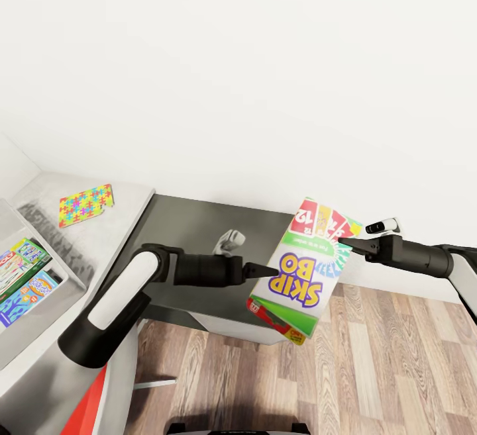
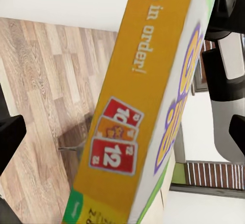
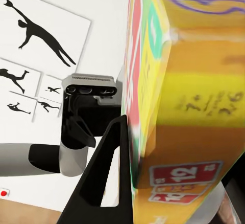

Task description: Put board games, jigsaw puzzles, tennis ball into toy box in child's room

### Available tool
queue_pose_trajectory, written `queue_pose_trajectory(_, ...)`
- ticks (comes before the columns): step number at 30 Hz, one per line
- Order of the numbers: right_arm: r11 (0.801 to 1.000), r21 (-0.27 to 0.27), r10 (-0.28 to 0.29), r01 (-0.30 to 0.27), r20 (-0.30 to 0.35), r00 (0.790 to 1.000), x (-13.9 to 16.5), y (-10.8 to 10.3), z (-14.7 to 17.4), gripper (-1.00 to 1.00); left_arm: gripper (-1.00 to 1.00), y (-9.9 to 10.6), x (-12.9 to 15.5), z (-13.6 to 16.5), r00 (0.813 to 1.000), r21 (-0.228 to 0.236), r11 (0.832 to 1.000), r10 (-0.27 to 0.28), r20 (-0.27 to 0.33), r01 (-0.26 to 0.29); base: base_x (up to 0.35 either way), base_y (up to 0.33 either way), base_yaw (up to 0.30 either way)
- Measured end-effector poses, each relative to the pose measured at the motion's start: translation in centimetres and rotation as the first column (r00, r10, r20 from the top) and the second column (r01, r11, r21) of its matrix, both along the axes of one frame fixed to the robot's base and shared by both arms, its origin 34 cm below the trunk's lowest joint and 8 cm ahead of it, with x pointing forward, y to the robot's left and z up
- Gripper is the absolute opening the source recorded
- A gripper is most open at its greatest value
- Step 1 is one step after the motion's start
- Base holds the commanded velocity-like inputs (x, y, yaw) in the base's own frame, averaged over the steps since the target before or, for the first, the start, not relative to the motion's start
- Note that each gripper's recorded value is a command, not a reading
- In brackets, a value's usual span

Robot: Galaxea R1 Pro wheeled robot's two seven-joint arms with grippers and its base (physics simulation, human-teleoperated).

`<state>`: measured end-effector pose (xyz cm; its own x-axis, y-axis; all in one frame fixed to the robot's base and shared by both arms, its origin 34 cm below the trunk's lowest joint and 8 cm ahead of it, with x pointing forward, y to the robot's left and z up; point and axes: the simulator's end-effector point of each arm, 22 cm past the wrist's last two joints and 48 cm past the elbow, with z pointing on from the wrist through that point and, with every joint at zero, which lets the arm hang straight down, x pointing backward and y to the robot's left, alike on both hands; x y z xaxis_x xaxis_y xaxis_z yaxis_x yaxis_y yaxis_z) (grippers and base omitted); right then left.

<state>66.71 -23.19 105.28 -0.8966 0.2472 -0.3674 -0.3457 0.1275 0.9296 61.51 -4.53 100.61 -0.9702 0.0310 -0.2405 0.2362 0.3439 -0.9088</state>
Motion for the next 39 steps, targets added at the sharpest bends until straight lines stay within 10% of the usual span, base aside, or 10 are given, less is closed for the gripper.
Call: queue_pose_trajectory(39, 0.999, 0.043, 0.019, -0.020, 0.009, 1.000, -0.5, 0.2, 0.9, -1.00, 1.00, -2.1, -0.8, 1.2, 1.000, -0.041, 0.999, -0.026, -0.001, 0.026, 0.000, 0.000, 0.000)
